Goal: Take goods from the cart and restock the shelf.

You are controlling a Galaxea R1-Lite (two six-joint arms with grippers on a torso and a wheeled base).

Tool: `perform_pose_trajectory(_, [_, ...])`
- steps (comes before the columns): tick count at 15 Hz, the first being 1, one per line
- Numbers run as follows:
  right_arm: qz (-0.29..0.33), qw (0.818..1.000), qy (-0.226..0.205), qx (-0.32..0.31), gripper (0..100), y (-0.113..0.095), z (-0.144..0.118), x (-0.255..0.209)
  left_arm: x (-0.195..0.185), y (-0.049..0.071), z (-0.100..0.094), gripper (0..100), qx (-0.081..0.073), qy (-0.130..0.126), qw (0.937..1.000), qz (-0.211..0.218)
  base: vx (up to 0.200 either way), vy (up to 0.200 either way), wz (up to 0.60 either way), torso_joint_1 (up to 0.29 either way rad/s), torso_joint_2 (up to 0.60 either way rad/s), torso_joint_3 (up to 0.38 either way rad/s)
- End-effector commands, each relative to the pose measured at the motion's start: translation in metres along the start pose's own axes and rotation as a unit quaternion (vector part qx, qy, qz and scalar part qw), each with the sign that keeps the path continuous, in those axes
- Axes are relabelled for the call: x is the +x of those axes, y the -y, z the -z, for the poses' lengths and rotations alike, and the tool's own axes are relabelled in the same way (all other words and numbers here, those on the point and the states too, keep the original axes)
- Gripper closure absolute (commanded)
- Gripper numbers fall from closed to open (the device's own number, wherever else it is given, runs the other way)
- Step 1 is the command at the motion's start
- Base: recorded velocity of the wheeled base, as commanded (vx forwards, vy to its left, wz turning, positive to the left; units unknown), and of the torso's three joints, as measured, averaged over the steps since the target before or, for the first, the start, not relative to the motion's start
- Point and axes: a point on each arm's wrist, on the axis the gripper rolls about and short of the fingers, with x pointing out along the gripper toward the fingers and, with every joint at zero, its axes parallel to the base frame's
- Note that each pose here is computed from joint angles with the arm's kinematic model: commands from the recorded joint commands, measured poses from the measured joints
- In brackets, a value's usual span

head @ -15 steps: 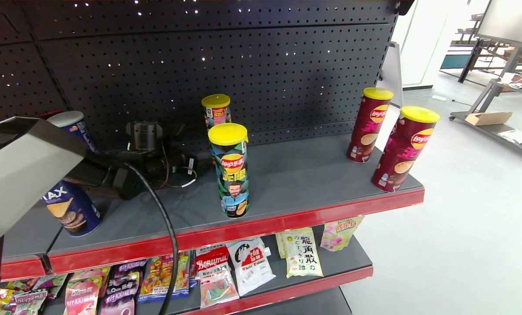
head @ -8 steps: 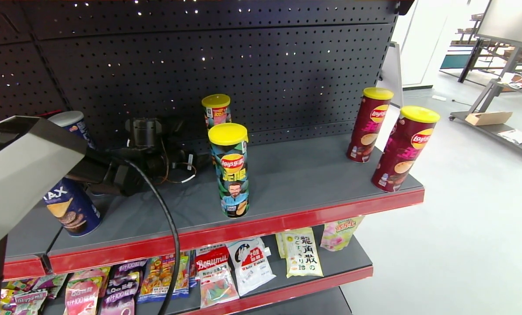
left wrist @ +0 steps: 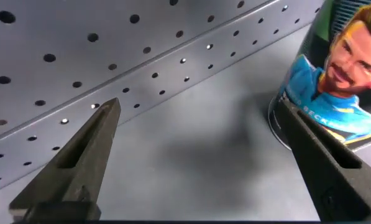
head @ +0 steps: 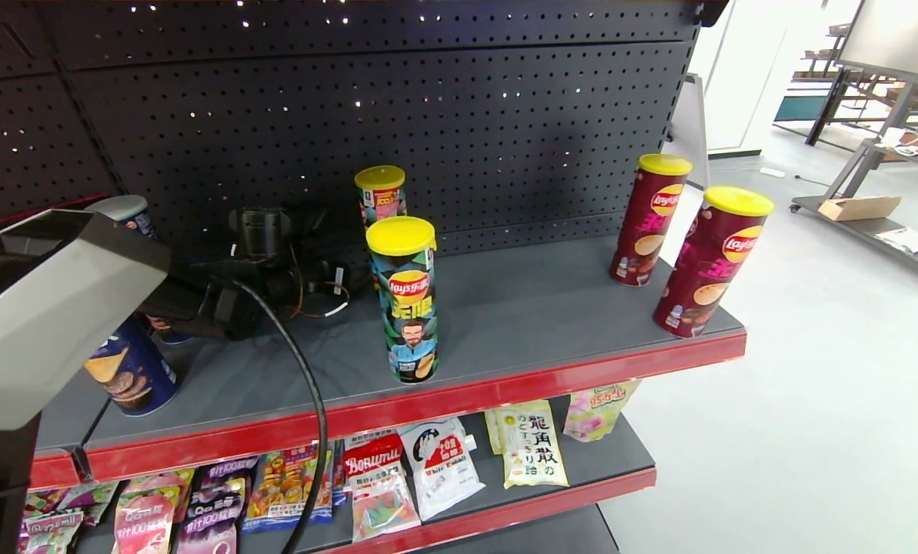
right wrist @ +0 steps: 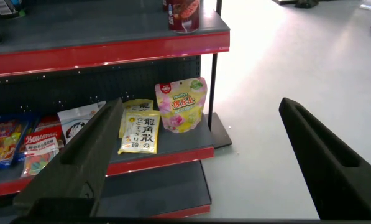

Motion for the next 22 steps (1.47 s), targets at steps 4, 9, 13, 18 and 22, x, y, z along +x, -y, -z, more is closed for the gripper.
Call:
perform_pose_trajectory(4, [0.0,1.0,-0.001,0.0,0,0.0,0.0,0.0,0.008,0.008,0.001,0,-0.008,0.003,0.9999,0.009,0.0,0.0,0.0,0.0,0.0,0.0])
perform_pose_trajectory(9, [-0.001,1.0,-0.001,0.0,0,0.0,0.0,0.0,0.008,0.012,0.001,0,-0.01,0.002,0.9998,0.014,0.0,0.0,0.0,0.0,0.0,0.0])
perform_pose_trajectory(13, [-0.001,1.0,-0.001,0.0,0,0.0,0.0,0.0,0.006,0.018,-0.002,0,-0.017,0.005,0.9996,0.021,0.0,0.0,0.0,0.0,0.0,0.0])
perform_pose_trajectory(18, [0.0,1.0,-0.001,0.0,0,0.0,0.0,0.0,0.003,0.03,-0.008,0,-0.022,0.011,0.9991,0.034,0.0,0.0,0.0,0.0,0.0,0.0])
perform_pose_trajectory(22, [0.0,1.0,-0.001,0.0,0,0.0,0.0,0.0,0.0,0.036,-0.011,0,-0.028,0.01,0.9987,0.04,0.0,0.0,0.0,0.0,0.0,0.0])
